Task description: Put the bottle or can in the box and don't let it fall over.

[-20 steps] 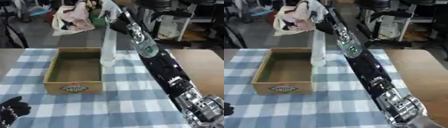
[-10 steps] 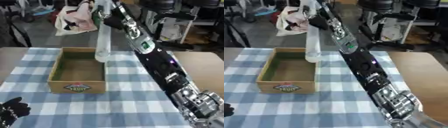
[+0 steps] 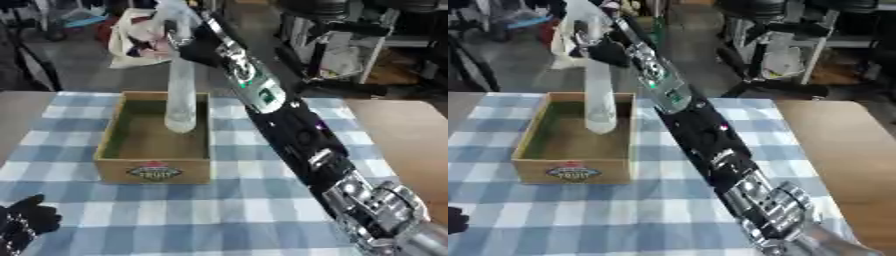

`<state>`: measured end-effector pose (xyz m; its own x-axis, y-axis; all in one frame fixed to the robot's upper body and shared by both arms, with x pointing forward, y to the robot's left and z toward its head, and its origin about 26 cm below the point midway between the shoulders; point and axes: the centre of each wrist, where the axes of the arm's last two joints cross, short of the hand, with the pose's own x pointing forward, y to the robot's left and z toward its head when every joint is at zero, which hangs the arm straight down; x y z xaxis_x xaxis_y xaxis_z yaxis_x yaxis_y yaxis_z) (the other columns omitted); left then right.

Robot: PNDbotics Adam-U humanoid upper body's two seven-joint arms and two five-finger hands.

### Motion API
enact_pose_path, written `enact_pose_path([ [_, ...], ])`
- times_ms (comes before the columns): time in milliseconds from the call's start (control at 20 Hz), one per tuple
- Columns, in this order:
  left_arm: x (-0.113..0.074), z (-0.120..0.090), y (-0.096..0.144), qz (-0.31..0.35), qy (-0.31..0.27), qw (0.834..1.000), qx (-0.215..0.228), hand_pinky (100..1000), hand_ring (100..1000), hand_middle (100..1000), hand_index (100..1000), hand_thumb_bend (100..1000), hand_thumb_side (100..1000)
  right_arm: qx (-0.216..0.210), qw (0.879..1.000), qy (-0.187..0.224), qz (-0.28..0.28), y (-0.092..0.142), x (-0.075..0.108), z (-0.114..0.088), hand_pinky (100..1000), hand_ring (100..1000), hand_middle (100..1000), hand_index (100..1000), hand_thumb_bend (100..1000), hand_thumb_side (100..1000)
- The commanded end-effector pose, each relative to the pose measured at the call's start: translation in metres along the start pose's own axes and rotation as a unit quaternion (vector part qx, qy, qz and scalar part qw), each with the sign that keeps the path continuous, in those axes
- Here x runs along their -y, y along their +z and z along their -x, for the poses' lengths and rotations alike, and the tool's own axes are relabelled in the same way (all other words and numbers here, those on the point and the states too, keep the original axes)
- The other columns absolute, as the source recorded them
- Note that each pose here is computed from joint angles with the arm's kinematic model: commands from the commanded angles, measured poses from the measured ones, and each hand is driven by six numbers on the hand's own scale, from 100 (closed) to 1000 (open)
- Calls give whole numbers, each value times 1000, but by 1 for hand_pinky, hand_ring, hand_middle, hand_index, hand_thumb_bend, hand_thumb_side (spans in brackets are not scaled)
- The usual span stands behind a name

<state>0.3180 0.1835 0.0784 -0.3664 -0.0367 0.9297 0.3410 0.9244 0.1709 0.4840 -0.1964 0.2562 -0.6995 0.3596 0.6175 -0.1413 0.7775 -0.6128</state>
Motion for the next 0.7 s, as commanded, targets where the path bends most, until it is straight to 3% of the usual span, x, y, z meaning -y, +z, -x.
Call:
enact_pose_path([
  [50, -1, -4, -4, -1, -8, 1000, 9, 708, 662, 615, 810, 253, 1000, 30, 993, 55, -97, -2, 5, -5, 867, 1000, 982, 1000, 181, 693],
  [150, -2, -2, -3, -3, -10, 1000, 7, 709, 662, 615, 811, 252, 1000, 29, 987, 77, -137, 4, 7, 5, 916, 1000, 1000, 1000, 249, 716],
  [300, -3, 0, -2, -6, -12, 1000, 3, 709, 662, 614, 811, 251, 1000, 24, 988, 76, -129, 14, 14, 16, 903, 1000, 1000, 1000, 301, 718],
  [500, -5, 3, 2, -12, -14, 1000, -3, 709, 662, 614, 811, 250, 1000, 32, 997, 55, -45, 22, 35, 13, 862, 1000, 1000, 1000, 279, 650],
  [700, -11, 8, 11, -30, -18, 999, -16, 709, 662, 614, 811, 249, 1000, 37, 998, 45, 32, 45, 69, 2, 816, 1000, 980, 1000, 197, 619],
])
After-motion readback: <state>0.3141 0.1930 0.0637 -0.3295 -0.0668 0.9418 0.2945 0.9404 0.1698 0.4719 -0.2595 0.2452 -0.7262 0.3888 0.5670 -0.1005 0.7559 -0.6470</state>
